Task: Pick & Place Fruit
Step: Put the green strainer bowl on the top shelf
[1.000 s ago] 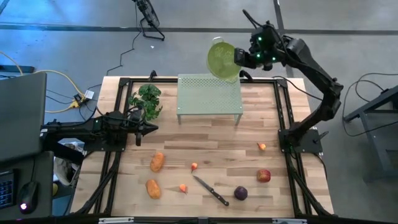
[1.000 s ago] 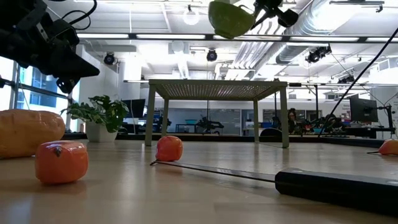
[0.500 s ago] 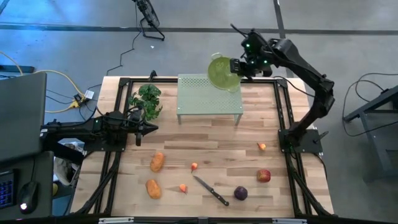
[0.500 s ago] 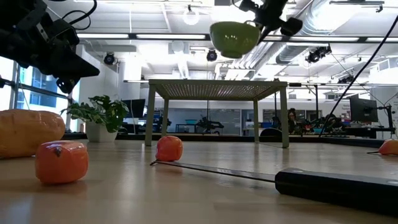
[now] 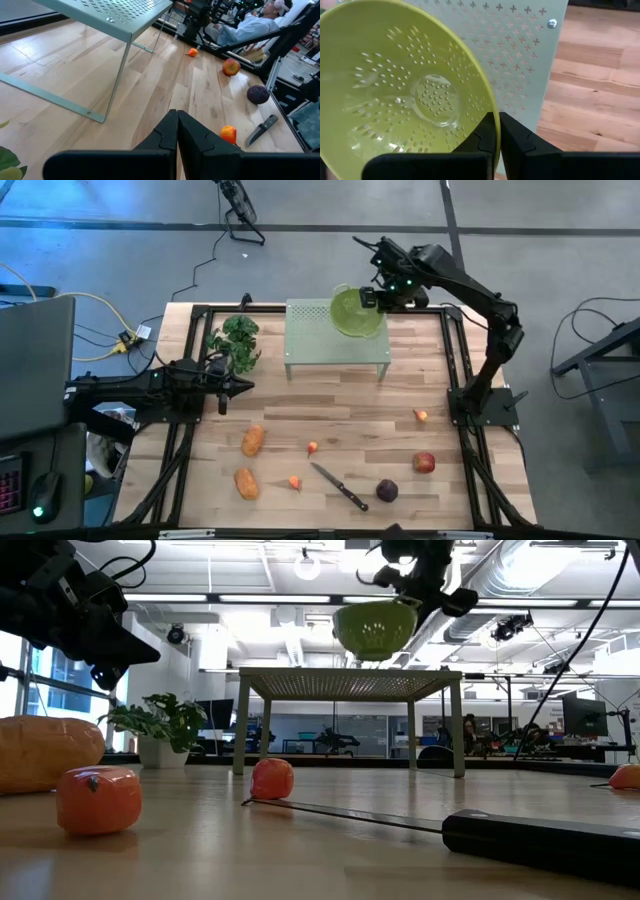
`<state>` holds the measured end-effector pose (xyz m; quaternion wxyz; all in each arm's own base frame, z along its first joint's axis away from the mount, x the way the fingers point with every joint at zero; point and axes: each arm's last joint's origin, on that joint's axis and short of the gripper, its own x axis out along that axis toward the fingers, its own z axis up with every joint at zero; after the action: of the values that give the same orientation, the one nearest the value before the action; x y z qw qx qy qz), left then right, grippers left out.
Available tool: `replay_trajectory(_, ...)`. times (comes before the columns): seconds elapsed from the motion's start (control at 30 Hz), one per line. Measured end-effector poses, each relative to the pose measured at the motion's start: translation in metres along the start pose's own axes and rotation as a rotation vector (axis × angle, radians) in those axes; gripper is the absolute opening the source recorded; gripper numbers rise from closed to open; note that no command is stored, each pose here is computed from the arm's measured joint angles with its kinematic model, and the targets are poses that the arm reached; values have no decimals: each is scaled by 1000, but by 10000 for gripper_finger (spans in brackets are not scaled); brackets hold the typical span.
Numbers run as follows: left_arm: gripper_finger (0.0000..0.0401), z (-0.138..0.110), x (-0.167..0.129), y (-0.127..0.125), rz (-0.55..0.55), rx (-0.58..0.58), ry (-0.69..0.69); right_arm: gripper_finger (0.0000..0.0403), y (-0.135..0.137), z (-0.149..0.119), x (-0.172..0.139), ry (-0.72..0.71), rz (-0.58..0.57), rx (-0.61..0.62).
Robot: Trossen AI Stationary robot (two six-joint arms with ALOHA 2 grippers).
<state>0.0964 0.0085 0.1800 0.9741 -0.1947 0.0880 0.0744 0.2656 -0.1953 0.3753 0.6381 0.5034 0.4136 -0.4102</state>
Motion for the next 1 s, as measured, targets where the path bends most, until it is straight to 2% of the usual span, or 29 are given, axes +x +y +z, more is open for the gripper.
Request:
replay_trajectory(0.3,3,0,0,0,1,0,2,5,5,8,26,54,-57,-46)
replay_trajectory(0.47,3,0,0,0,1,0,2,5,5,8,27,47,-69,-63)
replay_trajectory(0.63,3,0,0,0,1,0,3,5,0,6,26,54,-135,-63)
replay_trajectory(1.0,3,0,0,0,1,0,3,5,3,3,27,45,-146,-91)
